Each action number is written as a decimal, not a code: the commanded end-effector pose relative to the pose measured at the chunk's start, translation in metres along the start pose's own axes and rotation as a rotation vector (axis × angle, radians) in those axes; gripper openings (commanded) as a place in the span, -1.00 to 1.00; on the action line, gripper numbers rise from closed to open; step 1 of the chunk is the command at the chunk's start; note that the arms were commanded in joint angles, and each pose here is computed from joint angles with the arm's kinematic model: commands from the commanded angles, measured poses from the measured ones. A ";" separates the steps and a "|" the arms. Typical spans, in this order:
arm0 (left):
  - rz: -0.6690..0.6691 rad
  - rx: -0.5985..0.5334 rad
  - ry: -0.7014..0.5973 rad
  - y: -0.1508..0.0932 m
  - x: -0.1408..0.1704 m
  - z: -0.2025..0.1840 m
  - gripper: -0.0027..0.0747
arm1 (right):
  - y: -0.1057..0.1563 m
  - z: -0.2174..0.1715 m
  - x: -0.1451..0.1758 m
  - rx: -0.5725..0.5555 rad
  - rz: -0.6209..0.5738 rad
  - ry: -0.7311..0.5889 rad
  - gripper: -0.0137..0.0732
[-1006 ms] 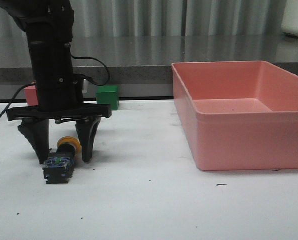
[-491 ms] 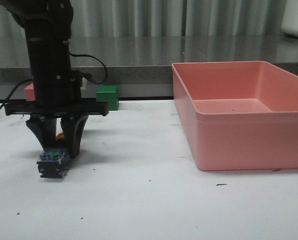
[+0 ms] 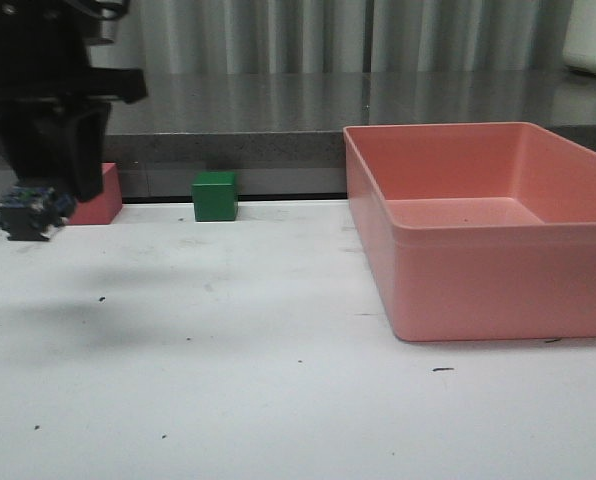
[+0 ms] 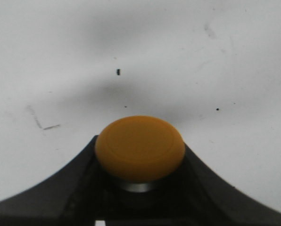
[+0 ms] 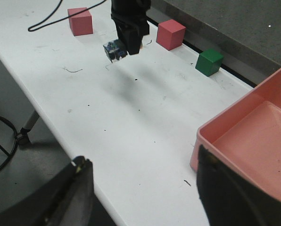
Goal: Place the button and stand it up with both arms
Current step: 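Rotate the switch cap-up and lower it upright onto the table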
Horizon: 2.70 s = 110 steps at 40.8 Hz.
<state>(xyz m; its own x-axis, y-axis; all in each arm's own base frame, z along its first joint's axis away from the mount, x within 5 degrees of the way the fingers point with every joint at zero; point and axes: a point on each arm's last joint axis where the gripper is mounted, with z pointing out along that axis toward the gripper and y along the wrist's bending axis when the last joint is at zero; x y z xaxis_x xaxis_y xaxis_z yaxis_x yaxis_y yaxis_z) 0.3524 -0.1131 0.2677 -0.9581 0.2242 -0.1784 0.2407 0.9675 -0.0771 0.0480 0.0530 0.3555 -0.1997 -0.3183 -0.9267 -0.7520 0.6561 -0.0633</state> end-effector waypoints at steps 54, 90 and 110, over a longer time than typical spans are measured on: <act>-0.080 -0.098 -1.325 0.047 0.133 0.044 -0.50 | -0.002 -0.004 -0.013 0.021 -0.015 -0.095 0.45; 0.013 -0.059 -1.379 0.039 0.124 0.100 -0.50 | -0.002 -0.004 -0.013 0.021 -0.015 -0.095 0.45; 0.012 -0.060 -1.299 0.040 0.127 0.121 -0.50 | -0.002 -0.004 -0.013 0.021 -0.015 -0.095 0.45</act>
<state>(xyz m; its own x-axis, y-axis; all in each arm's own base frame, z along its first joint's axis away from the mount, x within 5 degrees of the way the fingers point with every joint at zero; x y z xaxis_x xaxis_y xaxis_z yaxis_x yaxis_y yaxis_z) 0.2540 -0.0576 0.0999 -0.3037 0.0398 -0.9520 0.2011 0.9793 -0.0233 0.0480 0.0530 0.3555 -0.1997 -0.3183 -0.9267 -0.7520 0.6561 -0.0633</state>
